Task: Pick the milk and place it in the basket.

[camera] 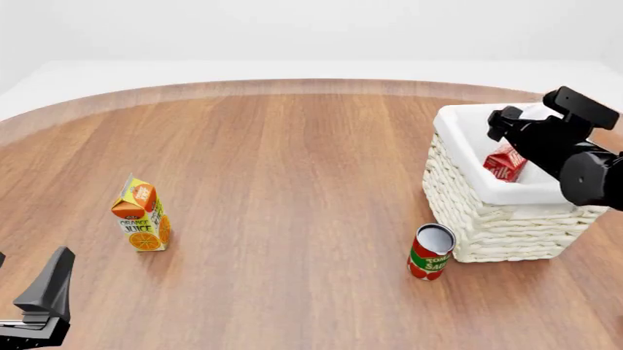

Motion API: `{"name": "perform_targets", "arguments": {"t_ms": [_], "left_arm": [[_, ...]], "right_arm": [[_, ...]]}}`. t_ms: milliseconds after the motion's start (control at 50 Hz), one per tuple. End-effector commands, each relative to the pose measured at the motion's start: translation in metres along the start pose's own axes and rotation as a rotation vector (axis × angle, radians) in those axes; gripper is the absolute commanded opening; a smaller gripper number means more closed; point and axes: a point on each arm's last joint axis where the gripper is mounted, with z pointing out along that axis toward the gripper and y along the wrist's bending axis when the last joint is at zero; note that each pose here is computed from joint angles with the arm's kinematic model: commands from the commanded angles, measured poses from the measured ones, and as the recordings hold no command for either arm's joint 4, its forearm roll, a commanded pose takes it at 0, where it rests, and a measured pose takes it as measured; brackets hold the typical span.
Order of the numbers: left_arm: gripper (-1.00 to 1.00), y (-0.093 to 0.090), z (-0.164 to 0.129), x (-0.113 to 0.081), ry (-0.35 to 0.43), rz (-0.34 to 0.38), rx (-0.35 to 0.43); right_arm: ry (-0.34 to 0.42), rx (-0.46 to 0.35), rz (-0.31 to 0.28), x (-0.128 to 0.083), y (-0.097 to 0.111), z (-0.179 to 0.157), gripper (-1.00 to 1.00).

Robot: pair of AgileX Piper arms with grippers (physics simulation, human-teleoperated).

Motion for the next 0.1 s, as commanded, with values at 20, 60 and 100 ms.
{"name": "perform_targets", "arguments": {"t_ms": [20, 60, 100], "left_arm": [[1.00, 0.0000, 0.0000, 0.0000, 0.000, 0.000, 0.000], [1.00, 0.0000, 0.0000, 0.0000, 0.000, 0.000, 0.000], [1.00, 0.0000, 0.0000, 0.0000, 0.000, 0.000, 0.000]], "right_arm": [[0.000, -0.011, -0.033, -0.0039, 0.0055, -0.0098, 1.00], [-0.003, -0.011, -0.039, -0.0055, 0.0057, -0.0140, 1.00], [-0.001, -0.013, -0.044, -0.0055, 0.0065, -0.0156, 1.00]]}}
